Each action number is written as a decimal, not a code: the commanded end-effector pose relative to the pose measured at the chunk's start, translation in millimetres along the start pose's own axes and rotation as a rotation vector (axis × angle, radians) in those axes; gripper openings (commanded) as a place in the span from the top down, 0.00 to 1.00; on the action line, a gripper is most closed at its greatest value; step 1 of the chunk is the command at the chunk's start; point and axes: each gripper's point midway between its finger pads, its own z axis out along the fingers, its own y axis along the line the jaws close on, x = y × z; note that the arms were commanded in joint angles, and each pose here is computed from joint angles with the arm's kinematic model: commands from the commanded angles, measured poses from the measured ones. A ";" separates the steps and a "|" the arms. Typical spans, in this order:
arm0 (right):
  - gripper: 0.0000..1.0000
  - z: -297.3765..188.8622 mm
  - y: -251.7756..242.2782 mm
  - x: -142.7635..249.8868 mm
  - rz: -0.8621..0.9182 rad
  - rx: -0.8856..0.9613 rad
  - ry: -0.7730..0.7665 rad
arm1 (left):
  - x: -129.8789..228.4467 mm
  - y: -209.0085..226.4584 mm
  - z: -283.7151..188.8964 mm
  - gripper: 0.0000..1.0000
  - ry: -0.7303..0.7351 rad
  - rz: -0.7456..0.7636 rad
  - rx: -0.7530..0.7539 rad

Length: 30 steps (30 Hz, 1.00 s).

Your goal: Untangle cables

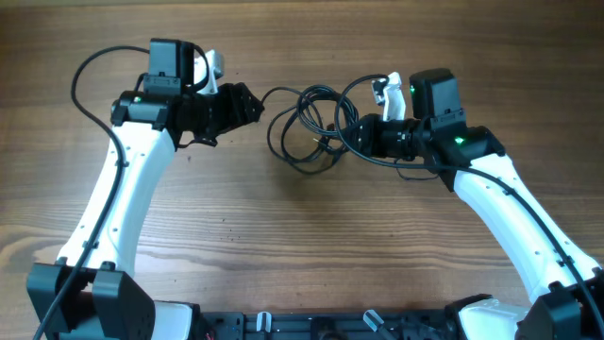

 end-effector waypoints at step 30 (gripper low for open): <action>0.95 0.3 -8.5 -3.6 0.045 0.045 -0.018 | 37.9 -75.7 118.2 0.96 0.106 -0.310 0.068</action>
